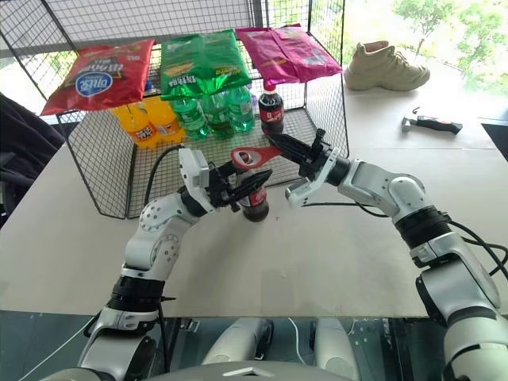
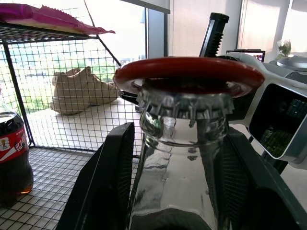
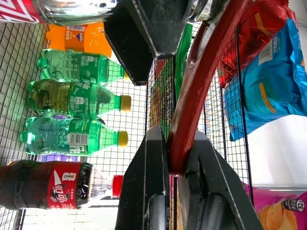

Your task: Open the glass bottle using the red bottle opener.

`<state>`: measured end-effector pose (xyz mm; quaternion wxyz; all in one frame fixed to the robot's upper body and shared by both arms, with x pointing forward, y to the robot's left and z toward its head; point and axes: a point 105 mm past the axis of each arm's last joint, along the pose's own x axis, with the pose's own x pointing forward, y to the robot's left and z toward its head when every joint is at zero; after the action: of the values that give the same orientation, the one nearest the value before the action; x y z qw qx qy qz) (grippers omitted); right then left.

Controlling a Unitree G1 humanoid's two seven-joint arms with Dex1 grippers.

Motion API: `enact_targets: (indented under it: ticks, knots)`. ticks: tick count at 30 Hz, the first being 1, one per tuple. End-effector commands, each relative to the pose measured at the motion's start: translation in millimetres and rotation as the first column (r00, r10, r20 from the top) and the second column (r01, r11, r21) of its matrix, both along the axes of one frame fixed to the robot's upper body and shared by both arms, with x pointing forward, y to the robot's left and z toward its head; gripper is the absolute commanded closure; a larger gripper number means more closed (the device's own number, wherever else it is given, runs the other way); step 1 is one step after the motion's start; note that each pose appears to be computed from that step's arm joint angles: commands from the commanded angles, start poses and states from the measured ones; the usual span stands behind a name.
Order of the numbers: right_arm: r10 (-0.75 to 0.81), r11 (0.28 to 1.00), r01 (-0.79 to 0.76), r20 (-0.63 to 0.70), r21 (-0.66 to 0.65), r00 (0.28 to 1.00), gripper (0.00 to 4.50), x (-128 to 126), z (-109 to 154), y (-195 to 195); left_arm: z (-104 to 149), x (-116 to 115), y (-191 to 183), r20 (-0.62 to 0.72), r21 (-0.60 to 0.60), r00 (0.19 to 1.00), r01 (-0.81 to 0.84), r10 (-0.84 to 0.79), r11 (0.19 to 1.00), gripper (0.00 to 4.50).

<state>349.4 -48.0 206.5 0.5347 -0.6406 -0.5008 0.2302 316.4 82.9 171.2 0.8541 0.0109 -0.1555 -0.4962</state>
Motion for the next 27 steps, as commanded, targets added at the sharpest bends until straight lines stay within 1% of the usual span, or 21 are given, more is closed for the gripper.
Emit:
enact_targets:
  ticks: [1, 14, 24, 27]
  knots:
    - [-0.098, 0.974, 0.055, 0.192, 0.221, 0.976, 4.5, 7.2, 84.1, -30.3, -32.4, 0.3, 2.9, -0.118, 0.047, 0.993, 0.003, 0.003, 0.999, 2.51]
    - [-0.081, 0.954, 0.027, 0.17, 0.3, 0.982, 4.5, 6.1, 91.4, -32.9, -35.1, 1.2, 2.9, -0.13, 0.044, 0.992, -0.001, 0.007, 0.999, 2.51]
    - [-0.053, 0.941, 0.029, 0.061, 0.338, 0.997, 4.5, 10.8, 80.2, -32.3, -36.2, 1.4, 2.1, -0.135, 0.044, 0.991, 0.0, 0.006, 0.999, 2.51]
    - [-0.03, 0.93, 0.028, -0.002, 0.366, 1.0, 4.5, 13.5, 76.2, -31.9, -36.8, 1.5, 1.9, -0.137, 0.043, 0.991, 0.0, 0.006, 0.999, 2.51]
